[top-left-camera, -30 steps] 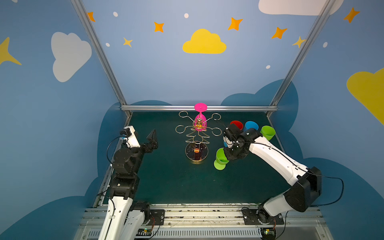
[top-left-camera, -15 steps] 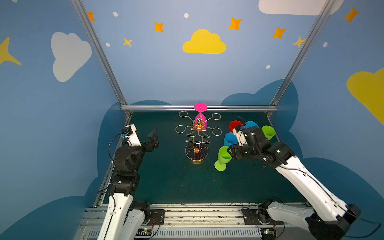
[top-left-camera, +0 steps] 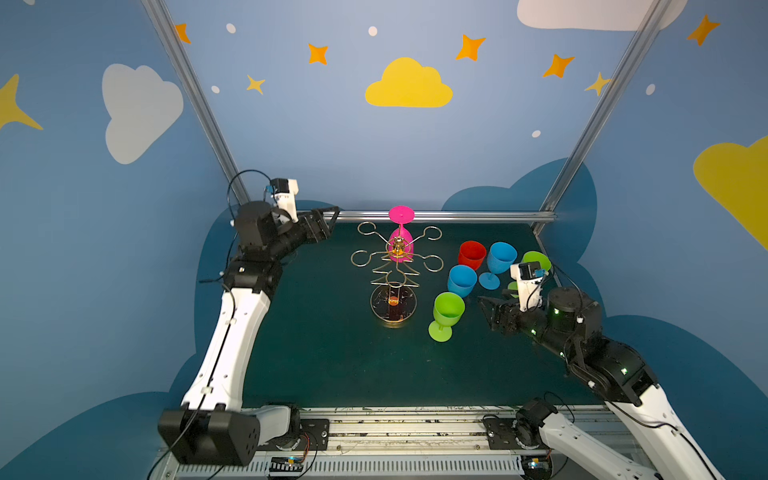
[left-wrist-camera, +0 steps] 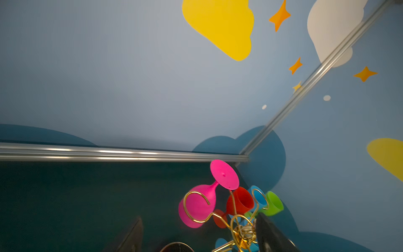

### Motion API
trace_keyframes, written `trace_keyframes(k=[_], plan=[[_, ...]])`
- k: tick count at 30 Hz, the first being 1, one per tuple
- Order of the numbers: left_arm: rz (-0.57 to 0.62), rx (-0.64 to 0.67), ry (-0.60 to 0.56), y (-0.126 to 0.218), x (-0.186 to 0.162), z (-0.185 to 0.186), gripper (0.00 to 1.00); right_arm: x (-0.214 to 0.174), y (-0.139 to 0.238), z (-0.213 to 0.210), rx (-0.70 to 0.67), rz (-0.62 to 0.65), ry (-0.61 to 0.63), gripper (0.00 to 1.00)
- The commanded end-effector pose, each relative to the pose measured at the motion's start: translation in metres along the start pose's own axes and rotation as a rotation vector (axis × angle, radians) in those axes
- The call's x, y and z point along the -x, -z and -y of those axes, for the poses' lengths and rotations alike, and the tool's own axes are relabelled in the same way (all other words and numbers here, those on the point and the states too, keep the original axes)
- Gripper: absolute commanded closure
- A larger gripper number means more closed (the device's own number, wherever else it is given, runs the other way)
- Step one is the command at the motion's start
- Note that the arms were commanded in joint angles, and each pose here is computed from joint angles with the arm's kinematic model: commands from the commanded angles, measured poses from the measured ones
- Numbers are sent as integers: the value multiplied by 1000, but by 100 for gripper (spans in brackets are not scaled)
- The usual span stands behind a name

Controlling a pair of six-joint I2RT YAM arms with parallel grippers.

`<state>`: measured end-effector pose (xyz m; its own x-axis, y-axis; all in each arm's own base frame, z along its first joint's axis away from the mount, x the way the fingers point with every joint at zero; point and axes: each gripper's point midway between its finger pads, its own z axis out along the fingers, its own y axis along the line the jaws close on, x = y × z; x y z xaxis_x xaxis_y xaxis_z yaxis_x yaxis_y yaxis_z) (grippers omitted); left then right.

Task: Take the wine glass off the wine glass rack
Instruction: 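Move the left gripper to the magenta glass foot while right retracts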

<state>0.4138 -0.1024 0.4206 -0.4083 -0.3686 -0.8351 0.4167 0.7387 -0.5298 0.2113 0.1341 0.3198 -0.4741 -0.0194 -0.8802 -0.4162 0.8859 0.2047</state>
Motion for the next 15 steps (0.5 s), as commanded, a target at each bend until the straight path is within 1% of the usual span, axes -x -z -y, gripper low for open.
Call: trace_keyframes(k=[1,2,3,4,7,10,11,15], plan=[[-183,-121,115,-24,-20,7,27,-9,3,7,-26,-11,12,23],[-210,-137,141,-37,-22,4,32,-11,3,8,-28,-14,11,23],[-229,-152,157,-47,-22,3,34,-12,5,8,-26,-15,12,23],[-245,-165,163,-55,-23,3,35,-14,5,8,-24,-17,11,23],[-292,-182,175,-83,-31,1,35,-17,9,9,-25,-17,11,23],[-326,-204,162,-106,-35,9,35,-19,12,11,-32,-17,10,23],[-353,-205,168,-117,-44,8,35,-20,13,11,-30,-18,8,23],[-405,-199,146,-145,-55,15,33,-24,14,11,-23,-25,4,23]])
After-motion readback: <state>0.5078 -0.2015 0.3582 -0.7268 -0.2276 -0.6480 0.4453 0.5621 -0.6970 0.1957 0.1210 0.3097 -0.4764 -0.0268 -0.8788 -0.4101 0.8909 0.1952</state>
